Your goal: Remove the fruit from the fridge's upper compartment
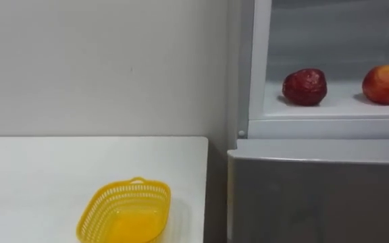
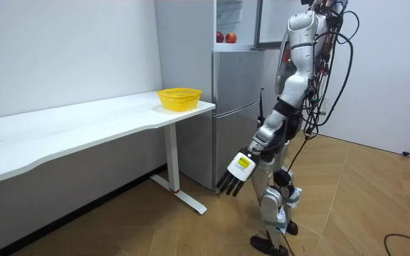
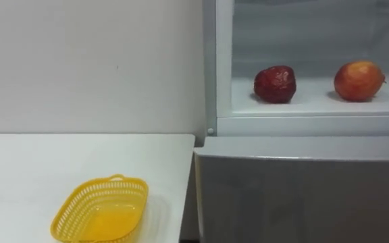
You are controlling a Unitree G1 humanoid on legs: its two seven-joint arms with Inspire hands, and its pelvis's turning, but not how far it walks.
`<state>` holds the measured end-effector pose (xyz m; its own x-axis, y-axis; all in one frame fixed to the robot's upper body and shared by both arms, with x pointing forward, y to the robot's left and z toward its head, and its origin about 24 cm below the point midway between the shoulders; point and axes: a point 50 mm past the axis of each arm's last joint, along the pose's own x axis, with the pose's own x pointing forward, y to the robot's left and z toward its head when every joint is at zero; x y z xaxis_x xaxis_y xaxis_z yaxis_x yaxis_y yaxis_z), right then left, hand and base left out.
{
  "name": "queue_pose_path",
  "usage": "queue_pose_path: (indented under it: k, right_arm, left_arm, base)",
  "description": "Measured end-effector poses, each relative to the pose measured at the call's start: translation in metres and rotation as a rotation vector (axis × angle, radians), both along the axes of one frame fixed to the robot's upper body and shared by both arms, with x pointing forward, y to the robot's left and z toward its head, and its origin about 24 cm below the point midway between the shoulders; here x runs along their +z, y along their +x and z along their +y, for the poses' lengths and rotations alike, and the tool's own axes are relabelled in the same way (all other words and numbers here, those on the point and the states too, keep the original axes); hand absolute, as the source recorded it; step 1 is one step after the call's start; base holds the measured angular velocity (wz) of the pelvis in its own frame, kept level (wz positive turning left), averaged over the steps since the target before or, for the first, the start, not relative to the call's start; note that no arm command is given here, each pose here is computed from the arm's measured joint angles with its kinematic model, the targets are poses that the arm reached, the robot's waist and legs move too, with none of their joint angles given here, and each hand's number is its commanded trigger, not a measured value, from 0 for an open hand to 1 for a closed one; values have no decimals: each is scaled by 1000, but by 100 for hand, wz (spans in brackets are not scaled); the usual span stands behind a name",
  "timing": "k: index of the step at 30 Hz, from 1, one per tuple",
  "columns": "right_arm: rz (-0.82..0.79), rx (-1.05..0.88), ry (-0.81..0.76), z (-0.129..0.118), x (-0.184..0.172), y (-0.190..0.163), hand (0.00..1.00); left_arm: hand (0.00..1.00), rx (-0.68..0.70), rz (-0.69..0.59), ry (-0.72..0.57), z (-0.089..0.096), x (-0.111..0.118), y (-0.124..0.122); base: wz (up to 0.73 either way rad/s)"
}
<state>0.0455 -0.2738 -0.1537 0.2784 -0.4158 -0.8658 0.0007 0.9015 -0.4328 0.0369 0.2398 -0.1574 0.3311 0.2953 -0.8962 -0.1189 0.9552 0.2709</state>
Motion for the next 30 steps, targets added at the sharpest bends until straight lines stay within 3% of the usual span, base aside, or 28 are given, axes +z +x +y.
queue_pose_path:
  k: [3,6,8,11,18,23,30]
  right_arm:
    - [-168,-133,16,3,7,22,0]
    - [-445,-196,58,4,30,63,0]
    - [-644,-174,51,6,55,90,0]
    - [-797,-120,10,10,75,107,0]
    - [-962,123,-186,16,123,117,0]
    - [-1268,249,-367,28,194,132,0]
    - [-1486,297,-565,42,237,130,0]
  left_arm:
    - [0,-31,-19,-24,-3,0,7]
    - [0,-81,-43,-40,-6,1,10]
    - [0,-129,-70,-45,-10,1,13]
    - [0,-164,-97,-57,-11,2,15]
    - [0,-171,-76,-100,-13,0,6]
    - [0,-156,-66,-101,-11,-1,-1]
    - [0,-161,-69,-93,-8,0,1]
  base:
    - [-11]
    - [-26]
    - [-14]
    - [-5]
    - [-13]
    - [-8]
    - [-8]
